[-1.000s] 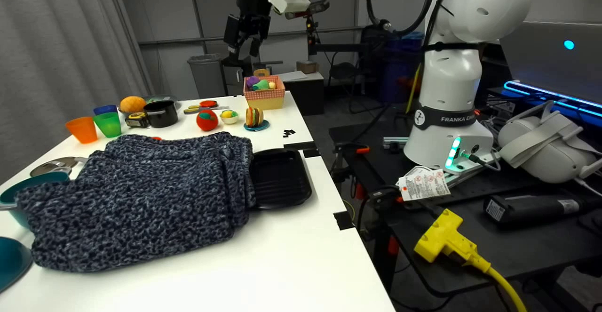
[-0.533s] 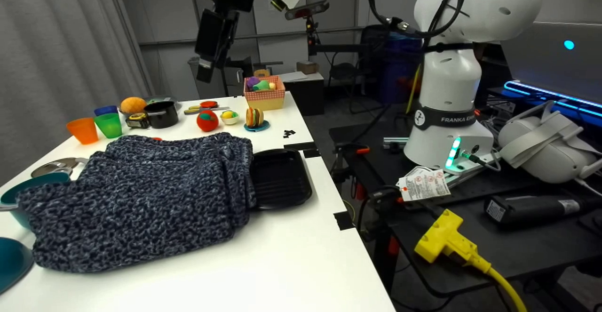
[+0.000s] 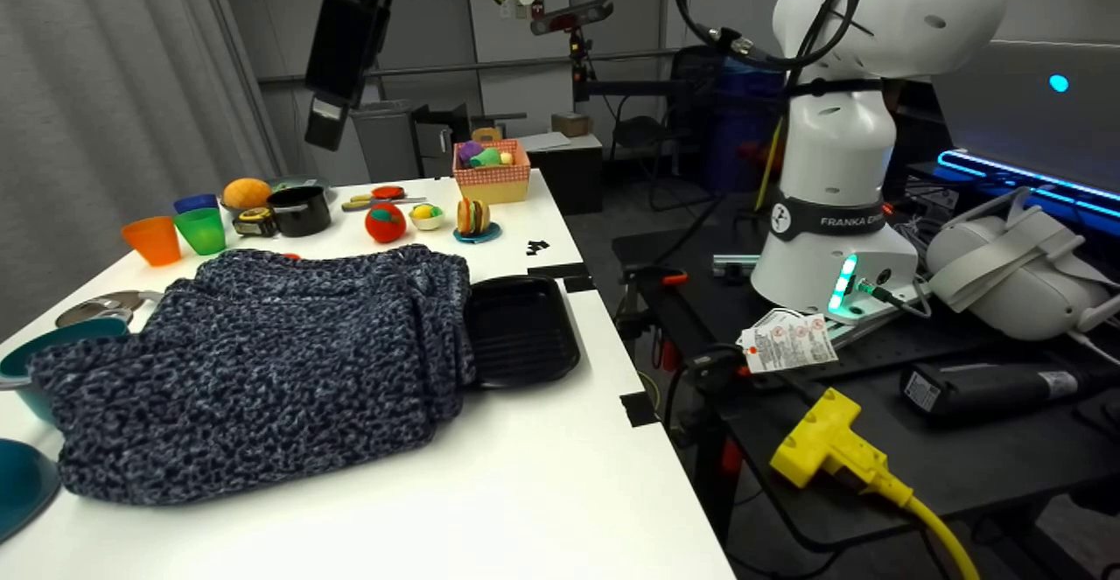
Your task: Fold the grey blanket once
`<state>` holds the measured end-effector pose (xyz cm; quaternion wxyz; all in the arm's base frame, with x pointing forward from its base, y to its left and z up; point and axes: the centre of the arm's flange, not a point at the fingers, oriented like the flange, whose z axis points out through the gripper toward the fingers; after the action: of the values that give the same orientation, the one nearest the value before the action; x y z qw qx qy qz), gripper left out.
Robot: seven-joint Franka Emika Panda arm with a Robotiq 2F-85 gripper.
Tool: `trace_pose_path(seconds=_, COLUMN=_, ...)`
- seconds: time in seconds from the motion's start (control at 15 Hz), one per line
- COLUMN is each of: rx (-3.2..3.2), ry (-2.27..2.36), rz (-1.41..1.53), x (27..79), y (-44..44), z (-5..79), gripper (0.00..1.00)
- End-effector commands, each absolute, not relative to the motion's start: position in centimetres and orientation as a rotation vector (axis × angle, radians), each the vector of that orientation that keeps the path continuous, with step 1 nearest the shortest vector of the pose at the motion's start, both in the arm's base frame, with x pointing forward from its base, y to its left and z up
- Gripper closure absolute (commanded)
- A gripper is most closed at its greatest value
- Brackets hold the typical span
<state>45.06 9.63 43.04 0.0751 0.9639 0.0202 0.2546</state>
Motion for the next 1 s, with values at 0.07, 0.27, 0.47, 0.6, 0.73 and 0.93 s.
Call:
trace_pose_path(seconds=0.07, rx=2.839, ry=0.005, rz=0.817, x=46.57, y=9.07, z=42.84, gripper=0.0)
trace_pose_path(seconds=0.27, rx=2.858, ry=0.005, rz=0.777, x=45.76, y=8.72, z=43.0, gripper=0.0)
trace_pose_path(seconds=0.47, rx=2.863, ry=-0.004, rz=0.774, x=45.94, y=8.78, z=42.84, gripper=0.0)
trace_pose_path(seconds=0.6, rx=2.863, ry=-0.005, rz=0.776, x=45.99, y=8.79, z=42.9, gripper=0.0)
trace_pose_path(seconds=0.73, rx=2.863, ry=-0.006, rz=0.777, x=45.99, y=8.8, z=42.92, gripper=0.0)
trace_pose_path(seconds=0.93, rx=2.863, ry=-0.006, rz=0.777, x=45.99, y=8.8, z=42.92, gripper=0.0)
